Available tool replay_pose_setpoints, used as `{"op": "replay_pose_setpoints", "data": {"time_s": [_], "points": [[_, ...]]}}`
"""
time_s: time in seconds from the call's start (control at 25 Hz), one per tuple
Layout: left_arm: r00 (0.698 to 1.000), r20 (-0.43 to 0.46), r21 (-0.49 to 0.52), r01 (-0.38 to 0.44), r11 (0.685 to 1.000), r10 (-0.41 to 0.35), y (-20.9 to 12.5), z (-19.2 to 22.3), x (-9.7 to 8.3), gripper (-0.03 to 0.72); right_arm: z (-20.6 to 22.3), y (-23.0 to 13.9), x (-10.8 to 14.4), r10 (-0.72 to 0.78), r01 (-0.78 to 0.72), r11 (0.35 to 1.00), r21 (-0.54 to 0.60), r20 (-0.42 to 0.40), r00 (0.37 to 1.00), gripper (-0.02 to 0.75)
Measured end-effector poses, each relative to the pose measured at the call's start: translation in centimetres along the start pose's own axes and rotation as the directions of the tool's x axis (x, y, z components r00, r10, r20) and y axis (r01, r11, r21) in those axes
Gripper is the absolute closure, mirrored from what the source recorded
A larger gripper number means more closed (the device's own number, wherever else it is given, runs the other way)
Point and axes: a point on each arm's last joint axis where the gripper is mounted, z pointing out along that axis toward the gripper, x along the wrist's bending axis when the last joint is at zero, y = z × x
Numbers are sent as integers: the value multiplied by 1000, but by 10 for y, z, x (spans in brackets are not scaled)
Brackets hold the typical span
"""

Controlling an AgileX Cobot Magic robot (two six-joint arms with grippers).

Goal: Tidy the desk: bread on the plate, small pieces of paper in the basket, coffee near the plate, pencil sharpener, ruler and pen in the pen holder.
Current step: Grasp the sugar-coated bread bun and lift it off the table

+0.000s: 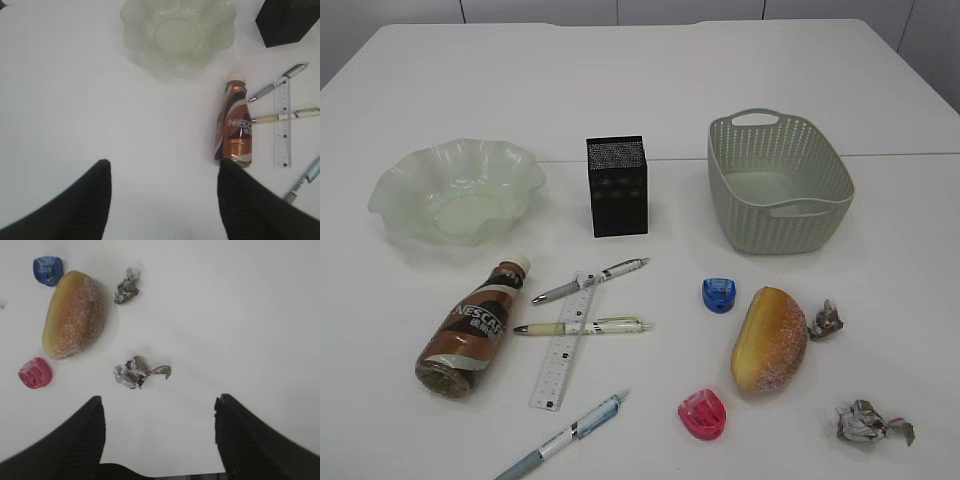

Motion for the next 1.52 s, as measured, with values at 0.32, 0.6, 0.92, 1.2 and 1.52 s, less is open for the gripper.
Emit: {"op": "replay_pose_setpoints", "data": {"time_s": [0.32,0.6,0.92,1.2,1.52], "points": [[1000,-3,98,1,995,0,3,22,0,195,27,16,14,58,-48,993,105,-97,994,232],[1000,-1,100,2,995,-2,3,22,0,195,50,48,29,115,-84,980,182,-168,979,232],[1000,10,120,8,993,-9,1,22,-1,195,63,63,43,116,-57,975,215,-275,954,232],[1000,11,142,8,990,-9,-1,21,-1,195,77,72,49,134,-80,979,185,-303,944,232],[1000,15,142,10,990,-12,-1,21,-2,195,103,75,98,79,-57,980,189,-109,991,232]]}}
